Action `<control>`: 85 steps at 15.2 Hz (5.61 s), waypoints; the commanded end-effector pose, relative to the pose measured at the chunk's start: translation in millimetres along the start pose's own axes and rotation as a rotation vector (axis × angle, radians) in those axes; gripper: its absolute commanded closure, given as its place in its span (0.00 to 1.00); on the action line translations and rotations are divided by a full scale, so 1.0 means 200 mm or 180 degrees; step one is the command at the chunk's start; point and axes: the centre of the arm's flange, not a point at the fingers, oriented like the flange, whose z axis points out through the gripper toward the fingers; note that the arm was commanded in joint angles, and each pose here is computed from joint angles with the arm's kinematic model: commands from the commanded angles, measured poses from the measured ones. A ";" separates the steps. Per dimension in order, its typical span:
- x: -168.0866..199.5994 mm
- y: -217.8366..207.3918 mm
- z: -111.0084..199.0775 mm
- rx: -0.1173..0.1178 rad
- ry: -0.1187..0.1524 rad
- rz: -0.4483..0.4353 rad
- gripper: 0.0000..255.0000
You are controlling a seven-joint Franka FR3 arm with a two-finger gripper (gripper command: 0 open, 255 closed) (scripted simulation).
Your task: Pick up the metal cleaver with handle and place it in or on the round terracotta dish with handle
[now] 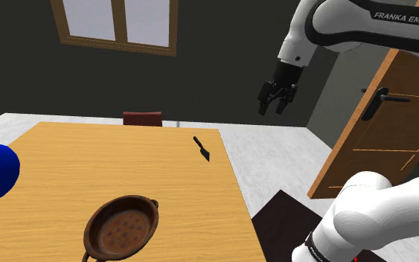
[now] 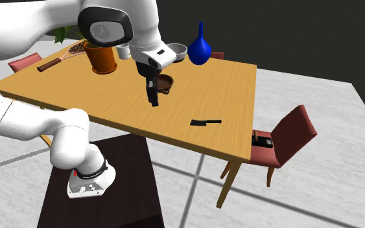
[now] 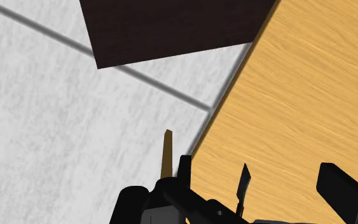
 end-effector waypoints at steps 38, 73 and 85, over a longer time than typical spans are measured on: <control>1.19 -0.38 1.41 -0.0275 -0.0094 0.0274 0.00; 1.21 -0.44 0.88 -0.0275 -0.0094 0.0274 1.00; 0.91 -0.96 0.85 -0.0275 -0.0094 0.0274 1.00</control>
